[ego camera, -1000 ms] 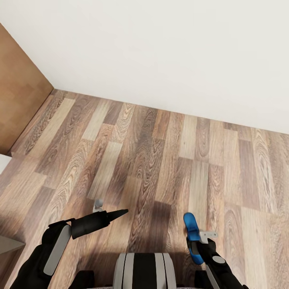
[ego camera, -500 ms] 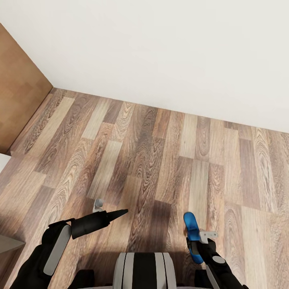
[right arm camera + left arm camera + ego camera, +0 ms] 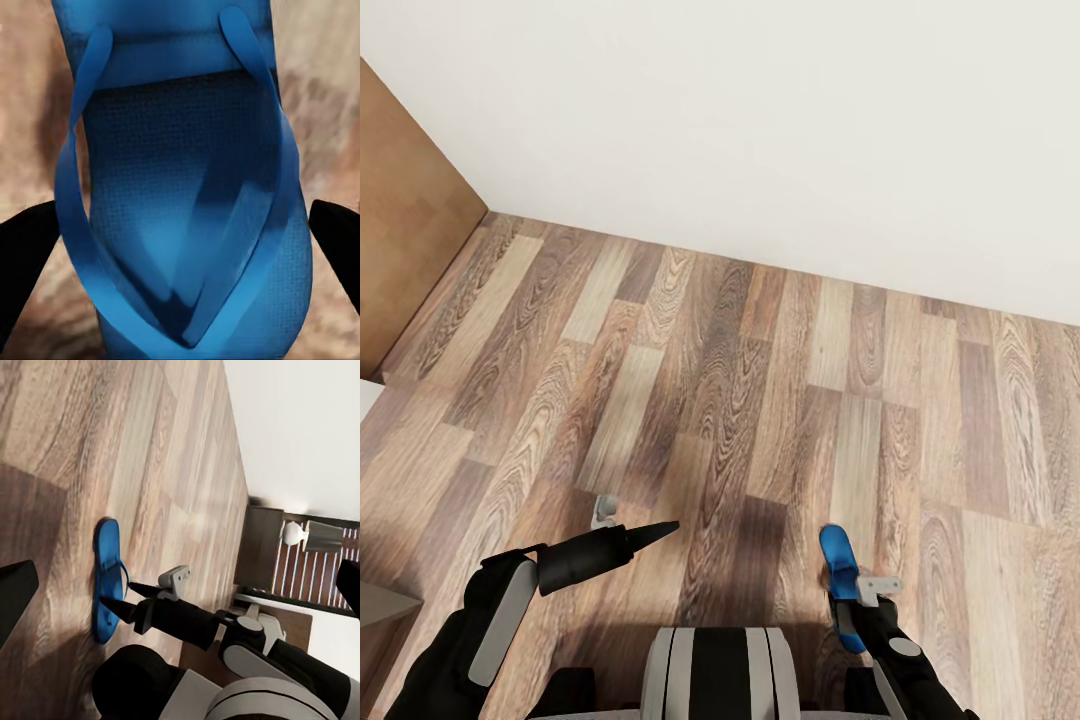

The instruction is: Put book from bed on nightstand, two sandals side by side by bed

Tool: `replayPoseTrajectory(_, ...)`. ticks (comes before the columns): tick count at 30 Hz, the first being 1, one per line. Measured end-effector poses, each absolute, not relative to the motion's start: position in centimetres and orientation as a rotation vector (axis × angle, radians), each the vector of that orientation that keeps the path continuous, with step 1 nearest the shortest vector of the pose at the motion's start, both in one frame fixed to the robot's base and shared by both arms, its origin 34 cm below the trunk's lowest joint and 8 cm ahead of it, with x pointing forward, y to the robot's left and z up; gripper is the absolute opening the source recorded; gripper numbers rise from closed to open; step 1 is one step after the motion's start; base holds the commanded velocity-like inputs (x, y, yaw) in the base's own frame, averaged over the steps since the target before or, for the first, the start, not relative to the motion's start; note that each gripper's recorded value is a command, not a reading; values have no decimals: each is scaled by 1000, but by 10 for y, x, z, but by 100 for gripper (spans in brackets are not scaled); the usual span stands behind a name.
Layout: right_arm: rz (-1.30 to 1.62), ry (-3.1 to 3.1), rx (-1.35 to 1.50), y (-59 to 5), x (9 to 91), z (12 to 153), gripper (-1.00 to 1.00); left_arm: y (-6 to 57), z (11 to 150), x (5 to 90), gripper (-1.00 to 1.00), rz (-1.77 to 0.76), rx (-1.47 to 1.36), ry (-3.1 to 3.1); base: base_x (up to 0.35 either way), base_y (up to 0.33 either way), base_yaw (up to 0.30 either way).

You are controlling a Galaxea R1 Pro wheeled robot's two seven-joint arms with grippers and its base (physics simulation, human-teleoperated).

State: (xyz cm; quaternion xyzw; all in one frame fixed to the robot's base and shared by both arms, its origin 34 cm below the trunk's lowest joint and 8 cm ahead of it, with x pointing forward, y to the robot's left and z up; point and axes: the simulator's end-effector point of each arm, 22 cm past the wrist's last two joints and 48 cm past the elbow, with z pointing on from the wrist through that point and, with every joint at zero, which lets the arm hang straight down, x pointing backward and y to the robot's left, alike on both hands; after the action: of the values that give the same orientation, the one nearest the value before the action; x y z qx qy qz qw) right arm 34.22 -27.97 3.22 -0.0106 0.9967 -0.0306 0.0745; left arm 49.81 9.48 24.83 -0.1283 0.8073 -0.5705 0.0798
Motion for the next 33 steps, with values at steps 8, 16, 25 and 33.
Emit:
replayPoseTrajectory(8,-94,2990,-34,-280,342,32,-100,95,248,498,100,-1706,-383,2416,0,0,0)
replayPoseTrajectory(16,-92,2982,-33,-280,346,35,-100,95,252,500,100,-1703,-377,2410,0,0,0)
replayPoseTrajectory(25,-93,2974,-34,-280,350,37,-100,96,255,502,100,-1701,-370,2404,0,0,0)
replayPoseTrajectory(33,-92,2945,-31,-280,363,45,-100,96,268,508,100,-1695,-344,2385,0,0,0)
